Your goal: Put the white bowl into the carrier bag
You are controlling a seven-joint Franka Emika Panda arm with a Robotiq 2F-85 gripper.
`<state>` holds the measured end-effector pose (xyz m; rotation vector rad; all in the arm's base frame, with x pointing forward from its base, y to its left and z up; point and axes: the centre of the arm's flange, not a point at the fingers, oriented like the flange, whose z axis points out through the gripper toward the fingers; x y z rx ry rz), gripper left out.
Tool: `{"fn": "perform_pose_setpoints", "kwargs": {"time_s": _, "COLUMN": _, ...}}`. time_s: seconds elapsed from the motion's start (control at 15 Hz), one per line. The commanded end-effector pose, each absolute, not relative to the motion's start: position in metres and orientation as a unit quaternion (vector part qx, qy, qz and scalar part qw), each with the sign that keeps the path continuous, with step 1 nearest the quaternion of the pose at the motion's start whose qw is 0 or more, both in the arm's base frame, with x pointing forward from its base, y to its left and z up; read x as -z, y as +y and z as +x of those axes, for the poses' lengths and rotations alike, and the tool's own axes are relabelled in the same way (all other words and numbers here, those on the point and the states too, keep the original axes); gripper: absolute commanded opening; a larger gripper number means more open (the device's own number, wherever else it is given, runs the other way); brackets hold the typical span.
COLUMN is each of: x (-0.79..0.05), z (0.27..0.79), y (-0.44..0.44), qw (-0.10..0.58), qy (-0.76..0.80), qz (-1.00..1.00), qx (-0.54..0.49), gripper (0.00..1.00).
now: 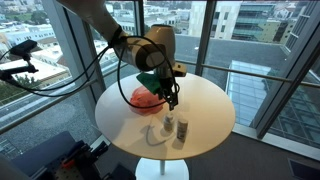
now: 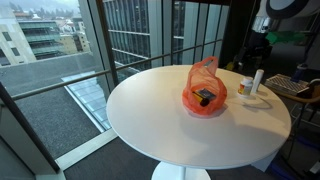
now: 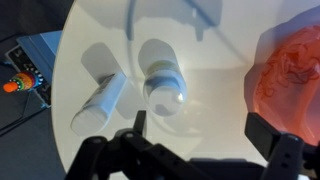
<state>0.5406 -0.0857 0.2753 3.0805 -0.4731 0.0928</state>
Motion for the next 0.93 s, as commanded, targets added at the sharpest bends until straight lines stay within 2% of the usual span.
{"fn": "perform_pose_setpoints", "kwargs": {"time_s": 0.0, "x": -0.260, "z": 0.549, "y": -0.099, "qw": 0.021, "qy": -0.161, "qz": 0.986, "qx": -0.029, "gripper": 1.00}}
{"fn": "perform_pose_setpoints", "kwargs": {"time_s": 0.87, "x": -0.227, "z": 0.559, "y": -0.107, "qw": 0.033, "qy": -0.163, "qz": 0.986, "qx": -0.019, "gripper": 1.00}}
